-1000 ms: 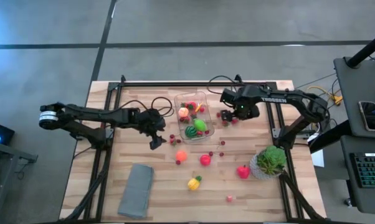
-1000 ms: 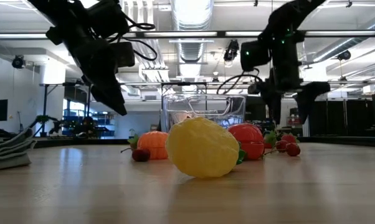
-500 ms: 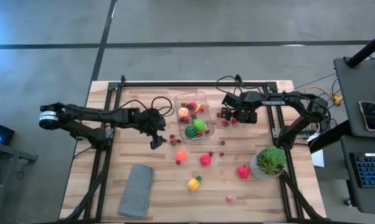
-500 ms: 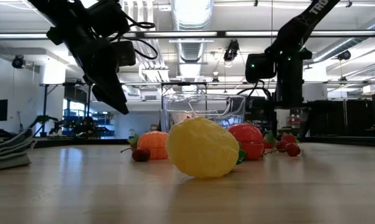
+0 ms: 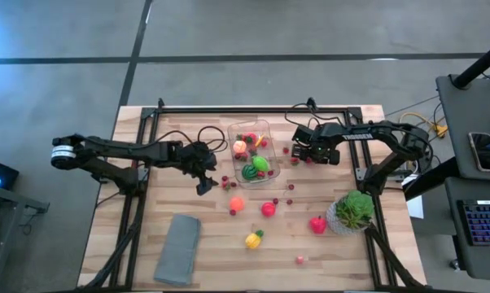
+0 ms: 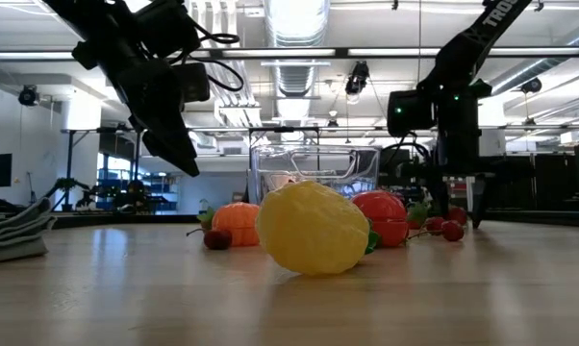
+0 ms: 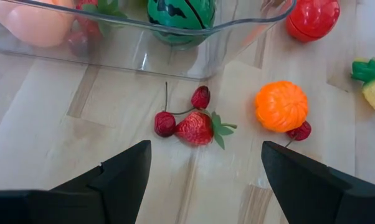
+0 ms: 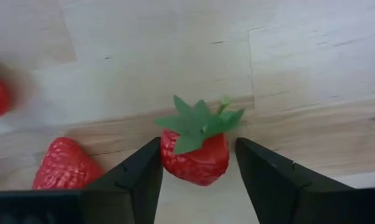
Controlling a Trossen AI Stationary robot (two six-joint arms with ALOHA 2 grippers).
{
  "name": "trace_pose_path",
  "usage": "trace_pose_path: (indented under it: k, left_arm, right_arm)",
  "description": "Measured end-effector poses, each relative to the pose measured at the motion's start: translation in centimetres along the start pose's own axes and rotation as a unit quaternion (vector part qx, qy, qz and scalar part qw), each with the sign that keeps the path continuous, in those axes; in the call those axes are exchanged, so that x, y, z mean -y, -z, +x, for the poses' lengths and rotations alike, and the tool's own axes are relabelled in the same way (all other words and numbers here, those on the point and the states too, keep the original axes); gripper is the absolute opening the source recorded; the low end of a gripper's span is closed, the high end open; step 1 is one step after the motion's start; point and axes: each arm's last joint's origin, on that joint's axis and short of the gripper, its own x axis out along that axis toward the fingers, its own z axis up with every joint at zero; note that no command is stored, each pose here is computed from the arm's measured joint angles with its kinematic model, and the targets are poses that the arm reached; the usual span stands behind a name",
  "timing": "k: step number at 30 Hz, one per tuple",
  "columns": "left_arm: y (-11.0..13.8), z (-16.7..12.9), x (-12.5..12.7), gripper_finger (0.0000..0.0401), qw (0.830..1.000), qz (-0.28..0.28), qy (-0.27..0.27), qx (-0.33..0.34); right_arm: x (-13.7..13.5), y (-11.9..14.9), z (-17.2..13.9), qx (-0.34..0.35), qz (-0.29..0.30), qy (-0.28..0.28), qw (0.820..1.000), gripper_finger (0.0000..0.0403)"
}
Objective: Pick and placing Produce into tupperware
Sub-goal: Put the red strawberry into the transparent container, then put the red cherry into the transparent container
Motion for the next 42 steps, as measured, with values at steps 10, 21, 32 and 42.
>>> trace_pose_path:
  k: [10, 21, 32, 42]
  left_arm:
    - [0.0, 0.0, 0.0, 0.0290, 1.000, 0.000, 0.000, 0.000]
    - [0.0, 0.0, 0.0, 0.0290, 1.000, 0.000, 0.000, 0.000]
    - [0.0, 0.0, -0.1, 0.0290, 0.999, 0.042, -0.016, 0.003]
    - [0.4, 0.2, -0.2, 0.0290, 0.997, 0.078, -0.023, -0.002]
  right_arm:
    - [-0.2, -0.2, -0.1, 0.018, -0.015, 0.001, 1.000, 0.0153]
    - [-2.2, 0.3, -3.9, 0.011, -0.060, -0.087, 0.994, 0.0148]
    - [-8.1, 2.4, -15.9, 0.144, -0.259, -0.266, 0.917, 0.0150]
    - [-14.7, 2.3, -13.1, 0.082, -0.328, -0.249, 0.908, 0.0226]
